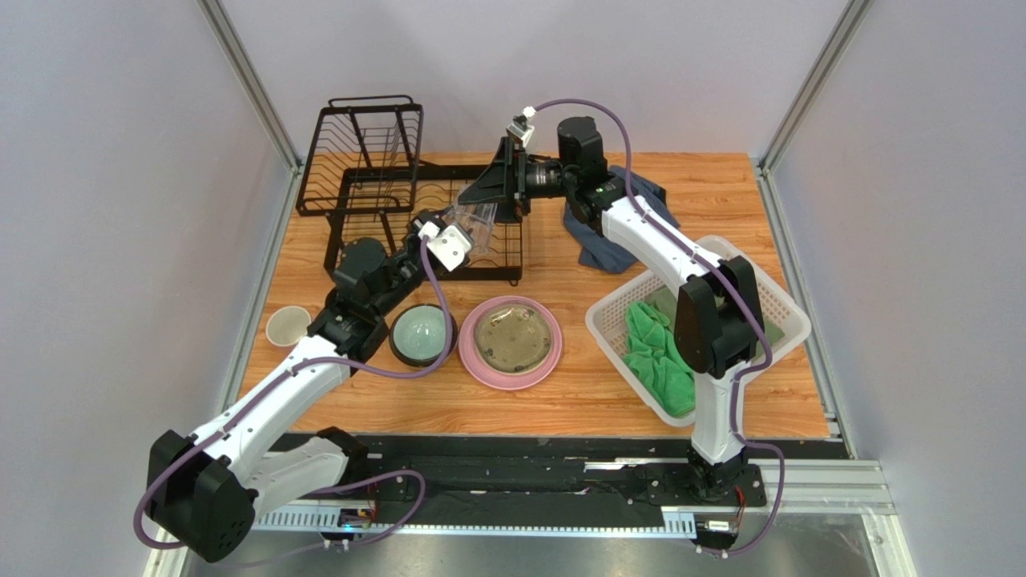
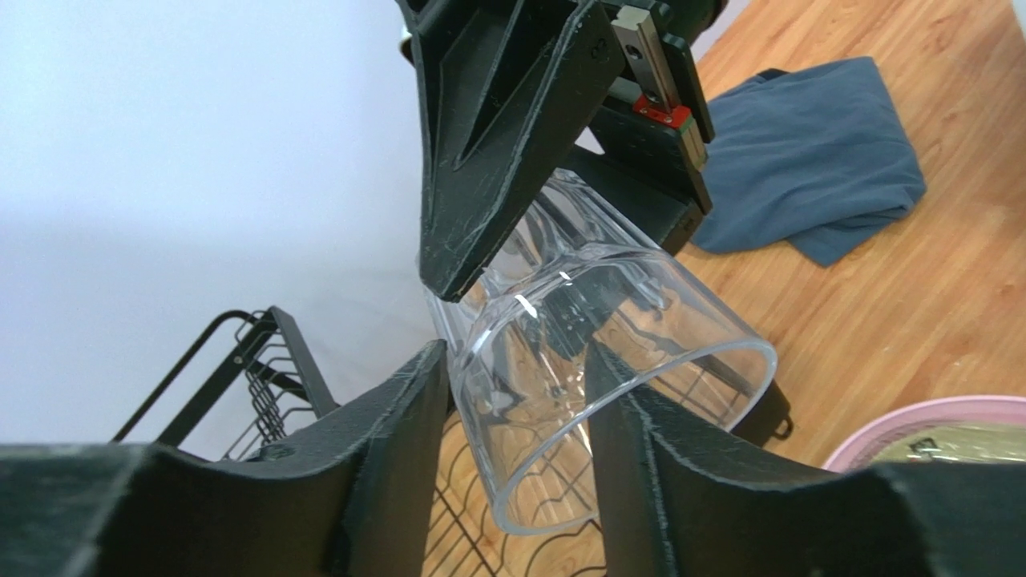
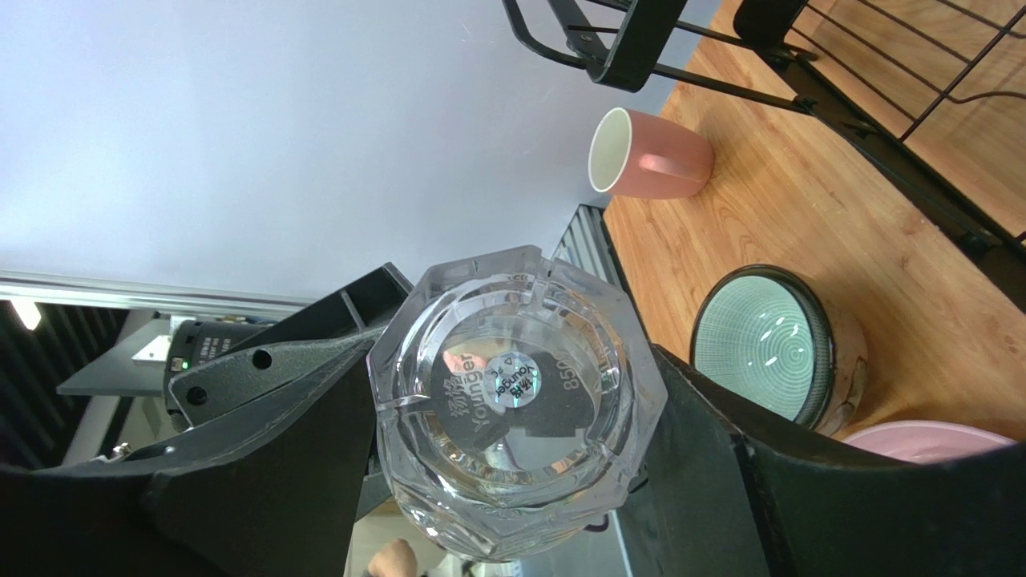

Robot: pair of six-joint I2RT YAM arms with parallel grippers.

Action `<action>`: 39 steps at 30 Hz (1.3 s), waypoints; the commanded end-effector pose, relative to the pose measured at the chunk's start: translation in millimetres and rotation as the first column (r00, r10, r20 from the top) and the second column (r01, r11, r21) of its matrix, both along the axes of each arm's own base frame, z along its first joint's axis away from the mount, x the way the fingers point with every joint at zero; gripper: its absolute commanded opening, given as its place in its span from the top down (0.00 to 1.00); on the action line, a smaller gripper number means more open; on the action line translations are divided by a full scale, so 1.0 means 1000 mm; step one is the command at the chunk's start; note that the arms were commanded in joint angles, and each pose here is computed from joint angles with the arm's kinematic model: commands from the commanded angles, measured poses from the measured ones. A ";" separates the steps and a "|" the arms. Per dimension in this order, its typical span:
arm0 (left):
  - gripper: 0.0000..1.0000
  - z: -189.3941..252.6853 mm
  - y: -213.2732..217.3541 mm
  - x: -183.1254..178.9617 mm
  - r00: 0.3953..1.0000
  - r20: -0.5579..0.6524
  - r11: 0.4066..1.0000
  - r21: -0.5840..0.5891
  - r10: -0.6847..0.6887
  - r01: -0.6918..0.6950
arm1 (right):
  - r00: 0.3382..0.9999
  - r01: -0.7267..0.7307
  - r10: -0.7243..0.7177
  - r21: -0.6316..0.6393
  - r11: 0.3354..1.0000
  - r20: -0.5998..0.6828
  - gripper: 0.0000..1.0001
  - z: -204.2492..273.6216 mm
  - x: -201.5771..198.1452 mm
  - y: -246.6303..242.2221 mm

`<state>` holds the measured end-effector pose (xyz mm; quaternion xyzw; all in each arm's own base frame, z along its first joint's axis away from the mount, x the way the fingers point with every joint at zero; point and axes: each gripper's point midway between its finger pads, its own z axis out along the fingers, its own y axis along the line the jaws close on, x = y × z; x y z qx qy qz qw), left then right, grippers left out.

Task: Unload the mixed dishes from the dish rack
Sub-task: Place the cup at the center of the board.

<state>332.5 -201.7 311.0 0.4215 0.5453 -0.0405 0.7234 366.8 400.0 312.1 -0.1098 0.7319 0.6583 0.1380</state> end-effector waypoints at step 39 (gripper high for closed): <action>1.00 0.028 0.037 -0.056 1.000 -0.028 0.990 0.138 0.014 -0.010 | 0.997 -0.043 0.041 0.027 0.999 0.065 0.01 0.017 -0.006 0.000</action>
